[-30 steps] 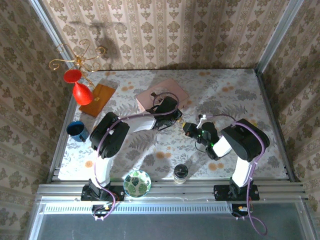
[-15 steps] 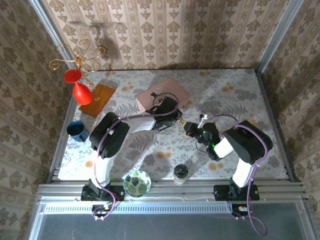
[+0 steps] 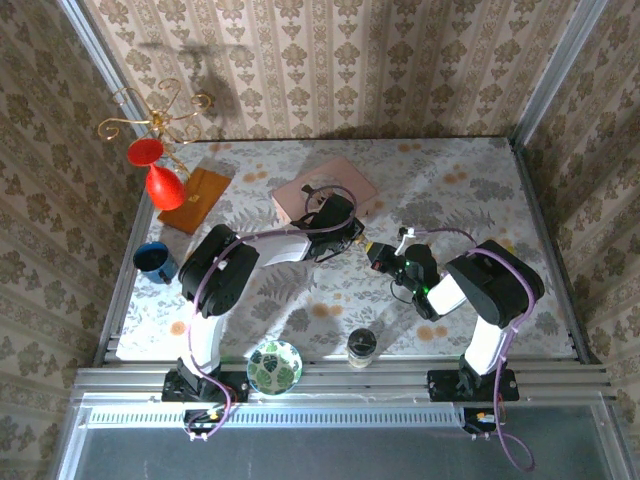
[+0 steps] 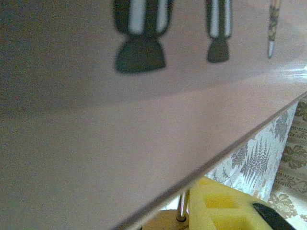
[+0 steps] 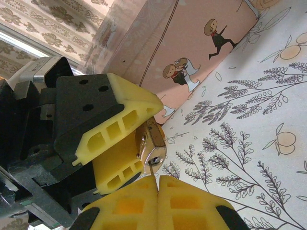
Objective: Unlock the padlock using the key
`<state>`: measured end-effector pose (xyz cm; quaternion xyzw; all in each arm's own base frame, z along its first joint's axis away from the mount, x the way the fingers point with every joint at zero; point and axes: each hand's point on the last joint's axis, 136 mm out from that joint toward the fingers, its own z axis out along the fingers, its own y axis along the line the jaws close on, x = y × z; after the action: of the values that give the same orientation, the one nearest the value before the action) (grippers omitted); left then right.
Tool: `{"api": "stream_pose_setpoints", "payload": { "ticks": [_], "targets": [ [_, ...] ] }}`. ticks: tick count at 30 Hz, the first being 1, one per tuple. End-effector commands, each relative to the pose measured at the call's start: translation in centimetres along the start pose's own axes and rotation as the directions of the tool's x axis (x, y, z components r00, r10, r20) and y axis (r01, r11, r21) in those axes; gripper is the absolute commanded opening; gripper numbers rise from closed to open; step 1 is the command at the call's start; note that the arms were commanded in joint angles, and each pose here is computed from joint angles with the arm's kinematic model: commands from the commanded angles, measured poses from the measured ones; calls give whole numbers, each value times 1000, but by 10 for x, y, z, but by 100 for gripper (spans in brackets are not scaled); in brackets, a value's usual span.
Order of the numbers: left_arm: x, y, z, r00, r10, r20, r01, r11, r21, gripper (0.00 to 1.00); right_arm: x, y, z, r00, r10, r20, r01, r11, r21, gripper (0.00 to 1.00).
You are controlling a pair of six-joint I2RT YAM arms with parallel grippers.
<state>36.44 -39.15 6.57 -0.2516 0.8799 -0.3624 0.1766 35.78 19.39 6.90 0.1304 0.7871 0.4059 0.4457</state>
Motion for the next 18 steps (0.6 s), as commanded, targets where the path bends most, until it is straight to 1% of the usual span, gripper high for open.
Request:
{"api": "stream_pose_setpoints", "payload": {
  "ticks": [1,8,18],
  "targets": [
    [-1,-2,-6,998,-53,-14,53,998,15,0,-17,10,9,997,-13,70,14,1000,-23,0],
    [2,-6,-6,998,-55,-25,56,998,25,0,-13,11,15,998,-12,63,14,999,-31,0],
    [6,-5,-4,997,-70,-36,71,997,28,0,-21,23,9,995,-39,93,44,998,-53,0]
  ]
}}
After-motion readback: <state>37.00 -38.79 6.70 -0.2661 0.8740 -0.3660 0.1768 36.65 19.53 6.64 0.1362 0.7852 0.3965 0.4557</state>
